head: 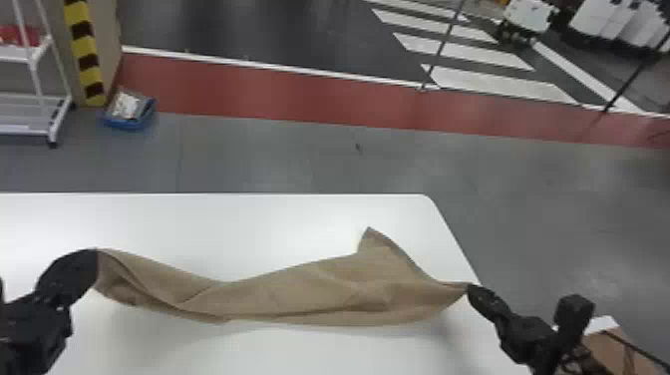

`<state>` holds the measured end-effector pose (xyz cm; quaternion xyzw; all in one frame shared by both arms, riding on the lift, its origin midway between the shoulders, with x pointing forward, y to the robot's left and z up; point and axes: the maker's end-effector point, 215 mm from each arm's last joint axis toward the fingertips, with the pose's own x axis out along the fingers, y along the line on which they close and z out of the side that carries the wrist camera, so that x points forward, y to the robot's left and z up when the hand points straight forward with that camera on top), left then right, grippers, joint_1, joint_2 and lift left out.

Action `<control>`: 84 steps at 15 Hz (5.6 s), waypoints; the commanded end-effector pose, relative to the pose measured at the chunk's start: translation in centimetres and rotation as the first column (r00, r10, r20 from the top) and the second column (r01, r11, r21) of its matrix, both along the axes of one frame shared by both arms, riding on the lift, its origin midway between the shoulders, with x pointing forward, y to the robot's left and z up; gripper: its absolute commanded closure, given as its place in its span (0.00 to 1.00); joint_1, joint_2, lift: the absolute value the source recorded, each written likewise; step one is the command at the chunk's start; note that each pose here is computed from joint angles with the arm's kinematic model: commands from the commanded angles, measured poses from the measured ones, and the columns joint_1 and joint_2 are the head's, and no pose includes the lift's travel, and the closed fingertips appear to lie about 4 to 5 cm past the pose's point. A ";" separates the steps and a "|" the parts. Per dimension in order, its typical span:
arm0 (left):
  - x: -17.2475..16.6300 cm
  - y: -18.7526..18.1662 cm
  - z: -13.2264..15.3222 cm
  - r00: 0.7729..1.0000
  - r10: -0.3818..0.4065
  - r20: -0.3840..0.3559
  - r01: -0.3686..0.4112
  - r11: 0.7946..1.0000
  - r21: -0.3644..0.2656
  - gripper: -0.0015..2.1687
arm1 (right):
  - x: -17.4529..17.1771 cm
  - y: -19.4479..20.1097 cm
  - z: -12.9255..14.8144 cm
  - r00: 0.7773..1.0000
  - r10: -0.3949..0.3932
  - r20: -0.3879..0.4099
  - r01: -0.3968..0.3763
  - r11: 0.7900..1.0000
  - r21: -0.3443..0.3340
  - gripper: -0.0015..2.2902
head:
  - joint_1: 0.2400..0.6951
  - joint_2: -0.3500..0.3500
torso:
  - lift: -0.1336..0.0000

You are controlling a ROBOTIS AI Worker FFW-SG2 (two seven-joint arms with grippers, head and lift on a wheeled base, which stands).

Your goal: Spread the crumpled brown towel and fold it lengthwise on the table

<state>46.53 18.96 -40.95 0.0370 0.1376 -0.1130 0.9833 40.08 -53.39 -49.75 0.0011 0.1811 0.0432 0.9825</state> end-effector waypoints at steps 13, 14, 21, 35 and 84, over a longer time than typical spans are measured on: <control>0.2 0.0 0.1 1.000 0.007 -0.004 -0.007 0.999 0.035 0.83 | 5.6 -4.5 3.7 0.980 -0.183 -0.076 0.189 0.979 0.082 0.06 | 1.00 0.00 | 1.00; 0.3 0.0 0.0 1.000 0.007 -0.005 -0.007 0.999 0.037 0.83 | 8.6 -3.1 4.0 0.985 -0.165 -0.046 0.167 0.984 0.066 0.10 | 1.00 0.00 | 1.00; 0.8 1.7 -0.8 1.000 0.024 -0.009 -0.023 0.999 0.040 0.83 | 21.6 8.4 2.8 0.998 0.000 0.062 0.009 0.989 -0.147 0.18 | 1.00 0.07 | 1.00; 0.9 1.2 -1.2 1.000 0.012 0.009 -0.013 0.999 0.034 0.83 | 21.8 11.5 -4.8 0.968 0.040 -0.246 -0.133 0.919 -0.372 0.18 | 1.00 0.21 | 1.00; -6.3 9.2 9.3 0.987 0.159 -0.030 -0.149 0.962 0.229 0.83 | 4.9 2.0 17.5 0.990 0.044 0.132 -0.080 0.954 0.289 0.54 | 1.00 0.08 | 1.00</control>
